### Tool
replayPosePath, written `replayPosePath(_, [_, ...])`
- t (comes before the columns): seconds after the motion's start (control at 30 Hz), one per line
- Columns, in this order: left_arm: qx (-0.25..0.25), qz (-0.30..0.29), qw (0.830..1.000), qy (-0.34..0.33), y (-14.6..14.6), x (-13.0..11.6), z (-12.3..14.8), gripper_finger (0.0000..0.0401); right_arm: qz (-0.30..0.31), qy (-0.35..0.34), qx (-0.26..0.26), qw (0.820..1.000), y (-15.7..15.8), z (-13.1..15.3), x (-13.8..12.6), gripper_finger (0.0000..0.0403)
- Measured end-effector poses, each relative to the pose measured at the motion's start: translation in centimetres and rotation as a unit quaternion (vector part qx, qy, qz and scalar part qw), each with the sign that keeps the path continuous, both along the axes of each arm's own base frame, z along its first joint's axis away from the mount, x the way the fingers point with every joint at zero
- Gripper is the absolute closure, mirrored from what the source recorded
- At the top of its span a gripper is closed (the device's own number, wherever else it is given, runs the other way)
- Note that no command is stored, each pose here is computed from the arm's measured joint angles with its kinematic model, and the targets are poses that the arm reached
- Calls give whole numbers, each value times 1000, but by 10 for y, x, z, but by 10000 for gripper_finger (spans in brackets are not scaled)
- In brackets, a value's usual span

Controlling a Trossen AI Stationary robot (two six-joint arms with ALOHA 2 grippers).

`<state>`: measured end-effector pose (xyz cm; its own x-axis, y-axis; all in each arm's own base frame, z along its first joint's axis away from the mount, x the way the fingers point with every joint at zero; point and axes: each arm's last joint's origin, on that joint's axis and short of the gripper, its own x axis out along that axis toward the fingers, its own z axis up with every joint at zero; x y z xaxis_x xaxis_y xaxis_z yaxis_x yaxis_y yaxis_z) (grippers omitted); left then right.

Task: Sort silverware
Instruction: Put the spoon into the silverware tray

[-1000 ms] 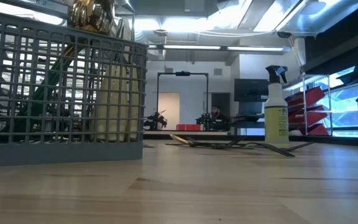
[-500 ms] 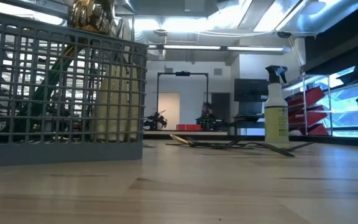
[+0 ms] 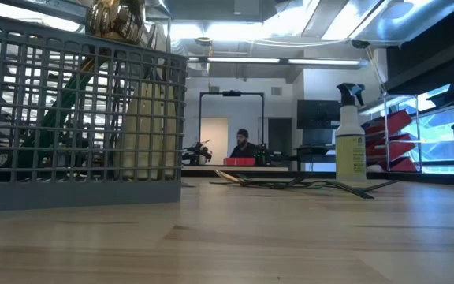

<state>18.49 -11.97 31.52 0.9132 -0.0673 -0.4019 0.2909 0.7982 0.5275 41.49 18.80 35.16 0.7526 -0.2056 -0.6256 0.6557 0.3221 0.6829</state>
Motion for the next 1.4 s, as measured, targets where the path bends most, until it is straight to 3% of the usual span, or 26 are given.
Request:
replayPosePath(0.3, [6, 4, 1000, -14, -2, 0, 2, 285, 0, 0, 0, 1000, 0, 0, 0, 403])
replayPosePath(0.87, [26, 15, 999, -16, 0, 0, 2, 393, 5, 1, -4, 1000, 0, 0, 0, 403])
replayPosePath(1.07, [31, 13, 999, -17, 0, 0, 2, 399, 10, 1, -8, 1000, 0, 0, 0, 403])
replayPosePath(1.4, [21, 9, 1000, -20, -4, -3, 3, 400, 80, -10, -52, 995, 3, 9, 3, 395])
